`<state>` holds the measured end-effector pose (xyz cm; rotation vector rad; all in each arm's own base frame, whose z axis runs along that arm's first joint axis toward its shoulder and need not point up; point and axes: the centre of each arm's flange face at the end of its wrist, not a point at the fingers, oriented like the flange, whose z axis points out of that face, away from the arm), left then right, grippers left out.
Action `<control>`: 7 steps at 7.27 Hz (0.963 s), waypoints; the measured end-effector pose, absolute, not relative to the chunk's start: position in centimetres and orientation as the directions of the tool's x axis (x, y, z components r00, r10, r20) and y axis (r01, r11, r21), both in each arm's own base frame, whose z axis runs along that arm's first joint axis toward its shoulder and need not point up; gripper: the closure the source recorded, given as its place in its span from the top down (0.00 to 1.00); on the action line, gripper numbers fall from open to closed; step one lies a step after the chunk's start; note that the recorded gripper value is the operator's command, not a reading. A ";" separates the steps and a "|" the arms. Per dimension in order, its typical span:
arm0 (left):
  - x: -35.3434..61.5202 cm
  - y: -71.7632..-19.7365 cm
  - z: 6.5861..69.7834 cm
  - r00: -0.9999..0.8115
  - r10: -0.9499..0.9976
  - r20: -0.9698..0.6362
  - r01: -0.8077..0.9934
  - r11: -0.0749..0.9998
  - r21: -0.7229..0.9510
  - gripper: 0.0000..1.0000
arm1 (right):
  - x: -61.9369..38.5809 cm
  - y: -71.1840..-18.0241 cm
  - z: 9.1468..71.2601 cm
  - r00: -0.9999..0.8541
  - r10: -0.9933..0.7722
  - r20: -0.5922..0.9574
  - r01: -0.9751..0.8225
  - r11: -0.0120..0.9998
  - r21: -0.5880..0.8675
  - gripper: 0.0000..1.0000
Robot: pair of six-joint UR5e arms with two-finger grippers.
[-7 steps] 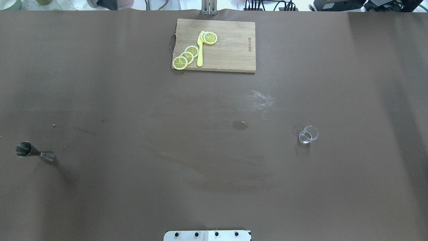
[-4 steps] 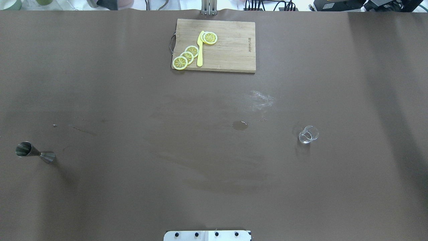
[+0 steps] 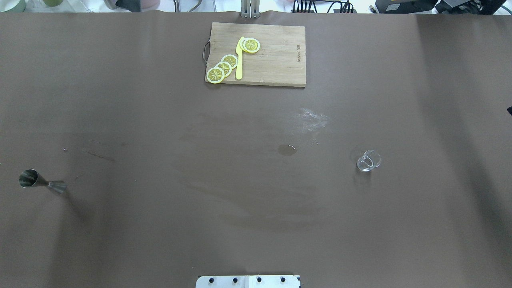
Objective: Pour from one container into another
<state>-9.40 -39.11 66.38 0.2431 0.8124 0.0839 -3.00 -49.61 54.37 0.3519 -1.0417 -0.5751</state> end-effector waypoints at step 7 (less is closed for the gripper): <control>-2.8 -36.2 63.7 0.646 0.347 -0.680 0.014 0.885 0.465 0.99 | -12.2 -52.4 55.8 0.243 -0.860 0.449 0.342 0.509 0.790 1.00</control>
